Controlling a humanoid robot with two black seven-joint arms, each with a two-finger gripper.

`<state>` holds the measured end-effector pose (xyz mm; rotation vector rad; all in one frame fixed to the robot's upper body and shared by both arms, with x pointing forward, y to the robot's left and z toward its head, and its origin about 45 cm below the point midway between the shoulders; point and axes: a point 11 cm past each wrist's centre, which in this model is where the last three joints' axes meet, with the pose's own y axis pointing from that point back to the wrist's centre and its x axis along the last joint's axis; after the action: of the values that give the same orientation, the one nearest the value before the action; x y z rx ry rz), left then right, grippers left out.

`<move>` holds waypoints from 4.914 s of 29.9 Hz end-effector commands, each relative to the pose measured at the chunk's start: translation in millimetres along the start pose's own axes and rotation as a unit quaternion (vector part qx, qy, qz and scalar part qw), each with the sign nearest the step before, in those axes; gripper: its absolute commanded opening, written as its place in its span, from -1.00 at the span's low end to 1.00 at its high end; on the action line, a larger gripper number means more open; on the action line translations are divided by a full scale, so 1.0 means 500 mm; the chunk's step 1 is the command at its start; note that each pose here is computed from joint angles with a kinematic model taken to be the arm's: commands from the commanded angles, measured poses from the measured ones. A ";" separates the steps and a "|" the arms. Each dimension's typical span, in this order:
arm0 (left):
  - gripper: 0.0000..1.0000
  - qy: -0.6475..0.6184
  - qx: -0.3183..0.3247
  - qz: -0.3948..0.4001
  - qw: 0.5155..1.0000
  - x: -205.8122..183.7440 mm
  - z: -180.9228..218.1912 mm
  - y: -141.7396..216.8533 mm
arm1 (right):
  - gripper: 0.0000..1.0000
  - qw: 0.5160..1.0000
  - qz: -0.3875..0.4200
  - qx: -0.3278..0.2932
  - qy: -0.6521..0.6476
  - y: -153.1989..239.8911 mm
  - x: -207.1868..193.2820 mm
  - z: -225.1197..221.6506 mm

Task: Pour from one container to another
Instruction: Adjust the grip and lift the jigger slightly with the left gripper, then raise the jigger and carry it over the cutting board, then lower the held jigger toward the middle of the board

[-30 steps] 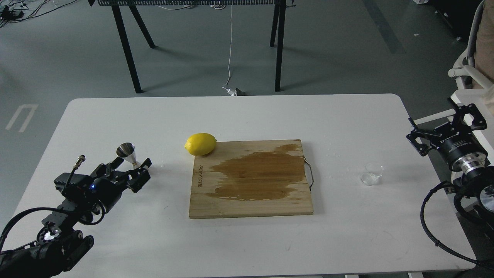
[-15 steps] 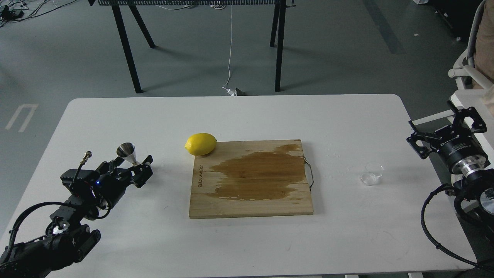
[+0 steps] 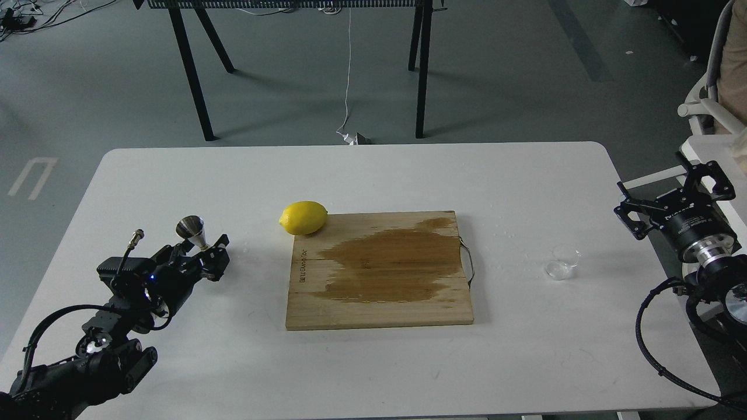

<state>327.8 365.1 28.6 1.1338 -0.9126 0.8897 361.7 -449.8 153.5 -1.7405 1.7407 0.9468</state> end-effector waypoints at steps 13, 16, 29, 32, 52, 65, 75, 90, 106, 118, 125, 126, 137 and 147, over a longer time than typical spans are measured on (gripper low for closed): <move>-0.56 -0.014 0.002 -0.007 1.000 0.003 -0.008 -0.002 | 1.00 1.000 0.001 -0.001 -0.003 0.000 0.001 0.007; -0.64 -0.015 0.002 -0.008 1.000 0.003 -0.009 -0.001 | 1.00 1.000 0.002 -0.002 -0.003 0.001 0.003 0.009; -0.88 -0.015 0.003 -0.007 1.000 0.006 -0.011 -0.002 | 1.00 1.000 0.006 -0.003 -0.003 0.004 0.008 0.010; -0.90 -0.015 0.003 -0.007 1.000 0.006 -0.011 -0.002 | 1.00 1.000 0.006 -0.003 -0.003 0.005 0.009 0.011; -0.90 -0.030 -0.006 0.029 0.999 0.086 -0.008 -0.043 | 1.00 1.000 0.005 -0.004 -0.005 0.004 0.008 0.015; -0.90 -0.112 -0.055 0.134 0.983 0.372 0.041 -0.142 | 1.00 1.000 0.006 -0.003 -0.004 0.004 0.009 0.011; -0.89 -0.113 -0.204 0.162 0.959 0.415 0.361 -0.234 | 1.00 1.000 0.007 -0.006 -0.005 0.004 0.010 0.019; -0.89 -0.134 -0.298 0.090 0.941 0.255 0.476 -0.203 | 1.00 1.000 0.025 -0.004 0.001 0.012 0.033 0.012; -0.88 -0.074 -0.362 0.062 0.927 0.147 0.554 -0.135 | 1.00 0.999 0.033 -0.007 0.005 0.018 0.044 0.012; -0.88 -0.082 -0.373 0.019 0.924 0.068 0.549 -0.105 | 1.00 0.999 0.034 -0.007 0.004 0.018 0.045 0.014; -0.81 -0.079 -0.372 -0.002 0.925 0.028 0.542 -0.088 | 1.00 0.999 0.034 -0.007 0.004 0.018 0.045 0.014; -0.80 -0.080 -0.372 -0.003 0.925 0.025 0.540 -0.087 | 1.00 0.999 0.034 -0.007 0.004 0.018 0.045 0.014; -0.67 -0.089 -0.359 -0.010 0.929 0.019 0.520 -0.093 | 1.00 0.999 0.036 -0.009 0.003 0.022 0.049 0.018; -0.42 -0.099 -0.346 -0.018 0.933 0.011 0.497 -0.097 | 1.00 0.999 0.036 -0.007 0.002 0.022 0.049 0.017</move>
<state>339.4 110.7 62.0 0.6104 -1.2395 0.3604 348.3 -459.6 130.9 -1.7014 1.8158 0.9888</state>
